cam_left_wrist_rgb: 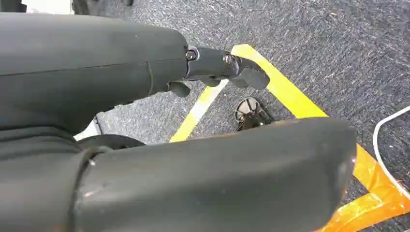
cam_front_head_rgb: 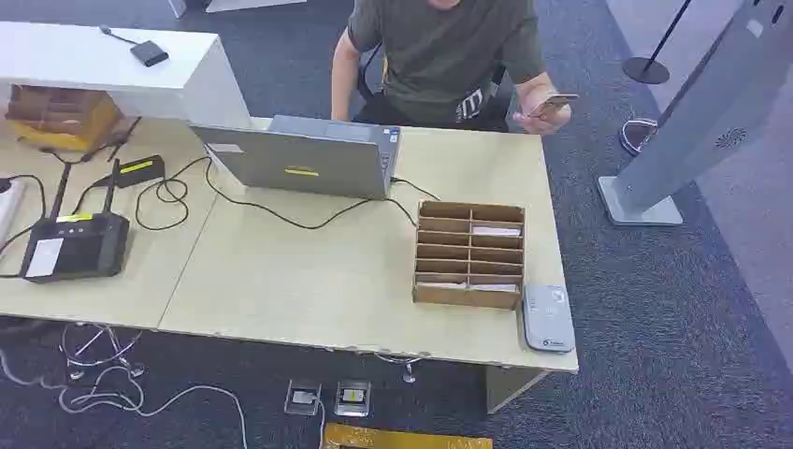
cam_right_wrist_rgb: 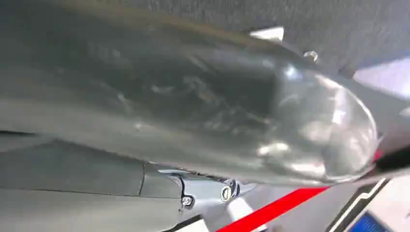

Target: Pass the card to the sensor for recognition and then transmit it.

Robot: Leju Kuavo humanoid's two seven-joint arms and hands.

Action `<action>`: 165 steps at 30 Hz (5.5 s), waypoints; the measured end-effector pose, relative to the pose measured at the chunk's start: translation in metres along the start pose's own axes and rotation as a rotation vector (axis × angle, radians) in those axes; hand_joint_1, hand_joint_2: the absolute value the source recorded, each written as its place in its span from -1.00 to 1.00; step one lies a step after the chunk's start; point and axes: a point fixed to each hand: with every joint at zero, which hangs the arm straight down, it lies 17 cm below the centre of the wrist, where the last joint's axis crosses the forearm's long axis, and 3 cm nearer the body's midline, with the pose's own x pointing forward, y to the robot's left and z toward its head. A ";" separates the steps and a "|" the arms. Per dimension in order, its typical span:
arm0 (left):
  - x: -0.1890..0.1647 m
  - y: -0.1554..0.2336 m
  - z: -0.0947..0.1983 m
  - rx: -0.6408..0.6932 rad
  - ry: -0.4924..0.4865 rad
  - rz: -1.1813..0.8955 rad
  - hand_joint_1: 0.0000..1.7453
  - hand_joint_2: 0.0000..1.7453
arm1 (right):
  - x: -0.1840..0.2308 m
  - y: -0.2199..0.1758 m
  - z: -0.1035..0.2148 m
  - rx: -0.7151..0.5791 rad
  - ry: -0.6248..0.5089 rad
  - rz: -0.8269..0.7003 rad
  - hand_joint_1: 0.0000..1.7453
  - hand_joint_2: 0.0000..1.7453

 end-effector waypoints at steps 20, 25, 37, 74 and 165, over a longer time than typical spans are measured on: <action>-0.008 -0.006 0.002 -0.008 0.009 -0.022 -1.00 -1.00 | 0.181 0.108 0.054 0.349 -0.351 0.225 -1.00 1.00; -0.011 -0.008 0.002 -0.008 0.013 -0.022 -1.00 -1.00 | 0.223 0.119 0.072 0.373 -0.445 0.327 -1.00 1.00; -0.021 -0.012 0.004 0.006 0.028 -0.018 -1.00 -1.00 | 0.316 0.128 0.108 0.273 -0.658 0.594 -1.00 1.00; -0.031 -0.022 0.007 -0.008 0.029 -0.073 -1.00 -1.00 | 0.394 0.168 0.198 -0.180 -0.923 1.042 -1.00 1.00; -0.036 -0.024 0.008 -0.079 0.030 -0.264 -1.00 -1.00 | 0.301 0.165 0.214 0.219 -0.651 0.621 -1.00 -1.00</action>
